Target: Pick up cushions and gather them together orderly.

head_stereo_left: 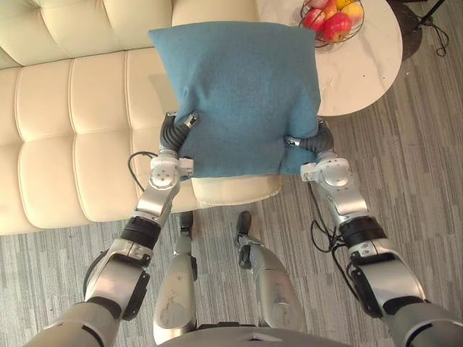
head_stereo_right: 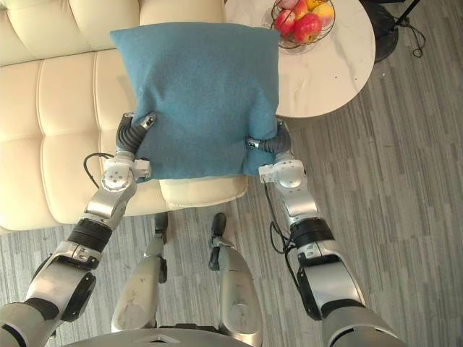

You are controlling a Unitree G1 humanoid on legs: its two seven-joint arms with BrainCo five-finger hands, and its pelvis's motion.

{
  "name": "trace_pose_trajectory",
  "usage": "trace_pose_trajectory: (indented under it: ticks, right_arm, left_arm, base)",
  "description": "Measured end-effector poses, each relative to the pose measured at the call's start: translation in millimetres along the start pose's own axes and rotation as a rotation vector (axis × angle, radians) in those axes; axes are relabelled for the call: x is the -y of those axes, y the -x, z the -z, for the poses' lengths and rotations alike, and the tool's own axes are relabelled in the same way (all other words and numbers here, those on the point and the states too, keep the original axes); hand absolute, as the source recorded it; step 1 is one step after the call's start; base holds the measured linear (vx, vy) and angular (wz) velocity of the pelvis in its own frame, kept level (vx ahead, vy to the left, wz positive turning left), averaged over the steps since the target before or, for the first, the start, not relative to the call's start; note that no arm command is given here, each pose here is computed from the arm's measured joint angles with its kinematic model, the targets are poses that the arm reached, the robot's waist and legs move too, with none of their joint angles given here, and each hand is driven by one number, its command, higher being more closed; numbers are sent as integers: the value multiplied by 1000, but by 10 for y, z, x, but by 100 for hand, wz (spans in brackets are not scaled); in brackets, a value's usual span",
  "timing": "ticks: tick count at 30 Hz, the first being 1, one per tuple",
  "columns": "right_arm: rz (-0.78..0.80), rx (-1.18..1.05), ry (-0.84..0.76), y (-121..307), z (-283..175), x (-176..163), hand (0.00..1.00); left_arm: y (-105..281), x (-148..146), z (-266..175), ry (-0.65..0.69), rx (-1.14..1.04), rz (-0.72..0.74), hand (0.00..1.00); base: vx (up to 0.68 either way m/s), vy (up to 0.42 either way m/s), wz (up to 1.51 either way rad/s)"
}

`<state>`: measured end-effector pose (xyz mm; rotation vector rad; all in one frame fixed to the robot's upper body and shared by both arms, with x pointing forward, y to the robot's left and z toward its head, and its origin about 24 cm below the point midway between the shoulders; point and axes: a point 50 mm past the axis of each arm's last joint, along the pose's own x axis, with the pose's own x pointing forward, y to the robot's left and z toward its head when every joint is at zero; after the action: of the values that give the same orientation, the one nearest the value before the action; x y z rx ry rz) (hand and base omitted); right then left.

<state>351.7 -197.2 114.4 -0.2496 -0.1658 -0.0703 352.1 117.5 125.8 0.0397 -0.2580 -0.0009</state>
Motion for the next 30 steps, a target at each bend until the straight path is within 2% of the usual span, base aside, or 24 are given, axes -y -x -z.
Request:
trace_pose_trajectory:
  ticks: [6, 12, 16, 20, 30]
  right_arm:
    - [22, -43, -141, 433, 242, -126, 100]
    - [43, -45, -236, 758, 280, -232, 100]
    - [51, -70, -283, 988, 328, -309, 100]
    - [53, -57, -278, 1134, 285, -343, 100]
    - [8, -29, -261, 1246, 205, -400, 100]
  left_arm:
    - [270, -29, 165, 25, -38, 20, 100]
    - [595, -84, 261, 76, -64, 17, 100]
    - [972, -116, 433, 143, -145, -7, 100]
    - [1263, -129, 485, 193, -189, -48, 100]
    - [1530, -188, 383, 264, -181, -83, 100]
  base:
    - [77, -11, 5]
    - [61, 6, 7]
    - [47, 10, 6]
    - [0, 0, 0]
    - [-13, 30, -10]
